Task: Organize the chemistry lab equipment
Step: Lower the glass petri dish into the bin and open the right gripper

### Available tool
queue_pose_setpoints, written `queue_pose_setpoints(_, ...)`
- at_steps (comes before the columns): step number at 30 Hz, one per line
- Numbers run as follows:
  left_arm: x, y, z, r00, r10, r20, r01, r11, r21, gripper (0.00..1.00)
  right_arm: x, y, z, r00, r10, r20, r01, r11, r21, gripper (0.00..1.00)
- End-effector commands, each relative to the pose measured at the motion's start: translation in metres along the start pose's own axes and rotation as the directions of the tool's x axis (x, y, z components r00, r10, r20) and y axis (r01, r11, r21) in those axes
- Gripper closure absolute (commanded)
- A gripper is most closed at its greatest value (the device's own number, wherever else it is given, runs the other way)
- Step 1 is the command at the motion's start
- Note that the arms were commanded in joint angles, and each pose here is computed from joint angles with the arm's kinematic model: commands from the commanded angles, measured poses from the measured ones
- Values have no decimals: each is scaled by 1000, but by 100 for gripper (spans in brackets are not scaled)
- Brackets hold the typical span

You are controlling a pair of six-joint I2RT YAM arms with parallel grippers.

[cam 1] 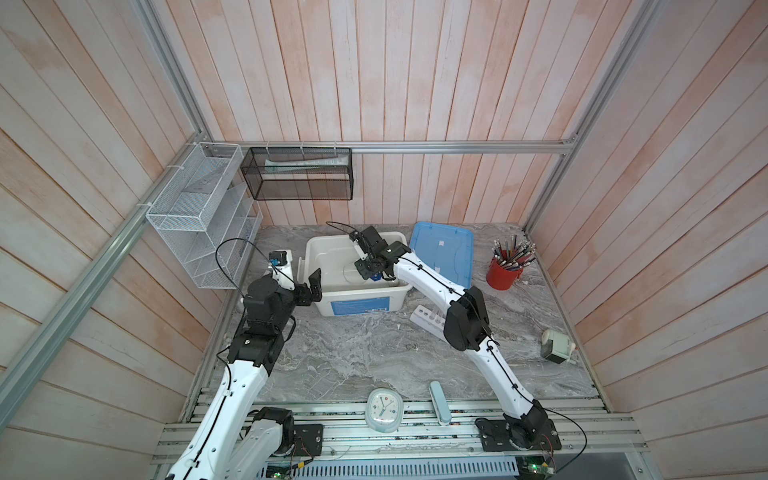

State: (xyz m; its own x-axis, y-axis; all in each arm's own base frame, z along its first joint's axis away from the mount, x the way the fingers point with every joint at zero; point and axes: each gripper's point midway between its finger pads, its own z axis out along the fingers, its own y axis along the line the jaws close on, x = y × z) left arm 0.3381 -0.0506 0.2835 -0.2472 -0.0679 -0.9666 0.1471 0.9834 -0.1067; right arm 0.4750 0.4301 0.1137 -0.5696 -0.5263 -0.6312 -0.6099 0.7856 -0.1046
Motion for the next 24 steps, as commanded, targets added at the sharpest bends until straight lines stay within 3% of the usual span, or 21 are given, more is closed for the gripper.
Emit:
queue_pose_setpoints(1, 5, 0, 2, 1000, -6, -7, 6, 1000, 11, 0, 9, -1, 16, 1000, -3, -17, 3, 1000, 3, 100)
queue_pose_setpoints(24, 6, 1, 3, 1000, -5, -13, 5, 1000, 10, 0, 19, 4, 31, 999, -15, -35, 14, 1000, -13, 96)
